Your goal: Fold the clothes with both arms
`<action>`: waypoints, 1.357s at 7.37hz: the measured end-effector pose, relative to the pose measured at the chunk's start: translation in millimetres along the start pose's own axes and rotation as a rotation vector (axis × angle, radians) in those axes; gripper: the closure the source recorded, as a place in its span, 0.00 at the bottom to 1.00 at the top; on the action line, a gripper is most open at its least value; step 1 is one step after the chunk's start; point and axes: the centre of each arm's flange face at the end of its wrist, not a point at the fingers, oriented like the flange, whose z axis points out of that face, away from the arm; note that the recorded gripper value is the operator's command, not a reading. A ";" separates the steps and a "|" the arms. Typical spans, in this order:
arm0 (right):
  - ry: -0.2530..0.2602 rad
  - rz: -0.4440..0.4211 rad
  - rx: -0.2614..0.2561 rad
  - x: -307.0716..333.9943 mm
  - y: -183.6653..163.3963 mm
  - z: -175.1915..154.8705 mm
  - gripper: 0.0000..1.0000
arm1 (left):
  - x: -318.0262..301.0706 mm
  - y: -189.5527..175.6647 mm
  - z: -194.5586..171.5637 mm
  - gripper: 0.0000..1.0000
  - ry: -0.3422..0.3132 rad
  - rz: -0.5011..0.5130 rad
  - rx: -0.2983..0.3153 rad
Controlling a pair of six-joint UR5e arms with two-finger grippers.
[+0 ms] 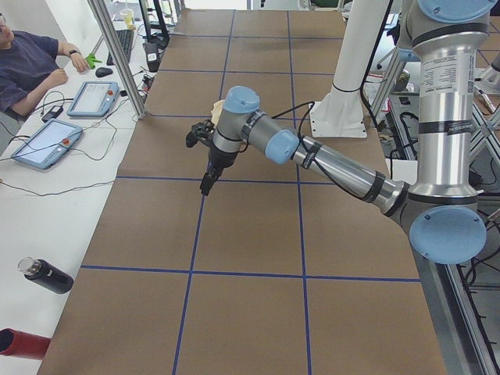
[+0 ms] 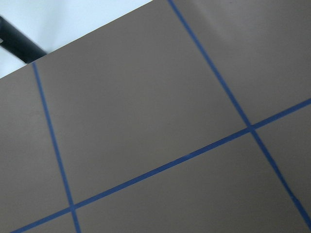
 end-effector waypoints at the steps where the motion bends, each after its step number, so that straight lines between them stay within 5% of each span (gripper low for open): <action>1: -0.006 -0.001 -0.001 10.7 9.7 0.8 0.00 | -50.7 17.8 6.9 0.00 0.034 0.000 -0.029; 4: -0.047 -0.008 0.003 14.6 15.5 2.0 0.00 | -151.1 75.5 25.8 0.00 0.063 0.001 -0.075; 10: -0.050 -0.008 0.000 15.9 17.6 3.5 0.00 | -159.2 139.3 43.5 0.00 0.155 -0.090 -0.126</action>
